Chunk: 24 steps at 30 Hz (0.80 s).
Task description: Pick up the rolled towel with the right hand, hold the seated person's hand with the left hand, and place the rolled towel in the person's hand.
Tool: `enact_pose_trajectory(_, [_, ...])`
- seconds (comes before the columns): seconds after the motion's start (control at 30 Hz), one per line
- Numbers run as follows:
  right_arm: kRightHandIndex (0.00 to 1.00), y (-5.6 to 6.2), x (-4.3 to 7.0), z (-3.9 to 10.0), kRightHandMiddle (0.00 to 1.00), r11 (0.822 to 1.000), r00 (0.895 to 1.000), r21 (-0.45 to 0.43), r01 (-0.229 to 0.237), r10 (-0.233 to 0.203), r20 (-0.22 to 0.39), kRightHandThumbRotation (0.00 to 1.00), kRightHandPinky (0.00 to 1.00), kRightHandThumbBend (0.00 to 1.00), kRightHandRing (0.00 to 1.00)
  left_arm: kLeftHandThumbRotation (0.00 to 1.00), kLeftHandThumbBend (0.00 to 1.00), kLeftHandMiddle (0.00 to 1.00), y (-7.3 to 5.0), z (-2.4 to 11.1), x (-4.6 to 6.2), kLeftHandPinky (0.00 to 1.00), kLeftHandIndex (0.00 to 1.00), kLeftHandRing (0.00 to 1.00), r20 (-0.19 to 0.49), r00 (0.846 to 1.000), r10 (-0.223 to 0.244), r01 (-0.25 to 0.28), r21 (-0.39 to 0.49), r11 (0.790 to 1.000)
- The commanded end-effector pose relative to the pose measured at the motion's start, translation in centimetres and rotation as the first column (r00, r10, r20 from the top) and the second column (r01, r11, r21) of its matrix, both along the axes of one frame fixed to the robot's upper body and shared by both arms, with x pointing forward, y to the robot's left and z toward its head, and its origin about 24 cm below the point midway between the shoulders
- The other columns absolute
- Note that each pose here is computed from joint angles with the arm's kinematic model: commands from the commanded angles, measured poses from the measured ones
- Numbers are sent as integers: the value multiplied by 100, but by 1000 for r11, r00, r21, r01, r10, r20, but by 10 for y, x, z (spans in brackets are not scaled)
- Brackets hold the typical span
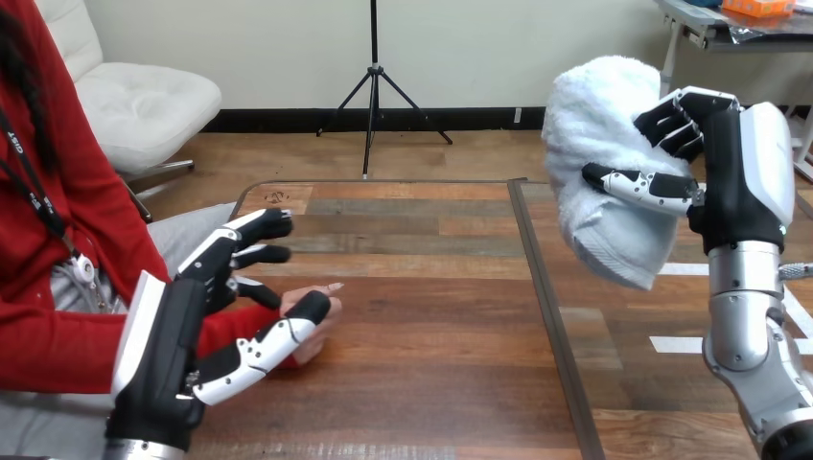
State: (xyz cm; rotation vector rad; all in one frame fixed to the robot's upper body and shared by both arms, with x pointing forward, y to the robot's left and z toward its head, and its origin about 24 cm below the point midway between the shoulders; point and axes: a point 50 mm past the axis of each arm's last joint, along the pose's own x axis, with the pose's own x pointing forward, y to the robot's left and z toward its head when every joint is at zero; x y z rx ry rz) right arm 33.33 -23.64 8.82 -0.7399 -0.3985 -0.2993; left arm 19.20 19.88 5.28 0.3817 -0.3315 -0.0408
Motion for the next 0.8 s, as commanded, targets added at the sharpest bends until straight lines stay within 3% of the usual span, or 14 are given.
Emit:
enact_pose_trajectory(0.0, [38,-2,2,34,39,1000,987,-24,-19,23,158,0,31,80,36,42,73,80,6,16,13,53,78,76,70,997,11,-15,58,998])
enact_pose_trajectory(0.3, [37,-2,-1,40,38,998,980,-54,-42,52,192,0,30,83,35,47,77,82,14,23,14,59,81,78,69,996,54,-70,242,968])
enact_pose_trajectory(0.53, [36,-3,-3,42,37,997,976,-52,-53,63,209,0,29,84,34,52,85,84,18,27,17,61,83,78,57,995,86,-101,383,918])
enact_pose_trajectory(0.77, [36,-3,-4,44,37,997,971,-51,-57,67,228,0,28,85,33,50,94,83,19,30,21,59,83,76,40,995,89,-97,475,874])
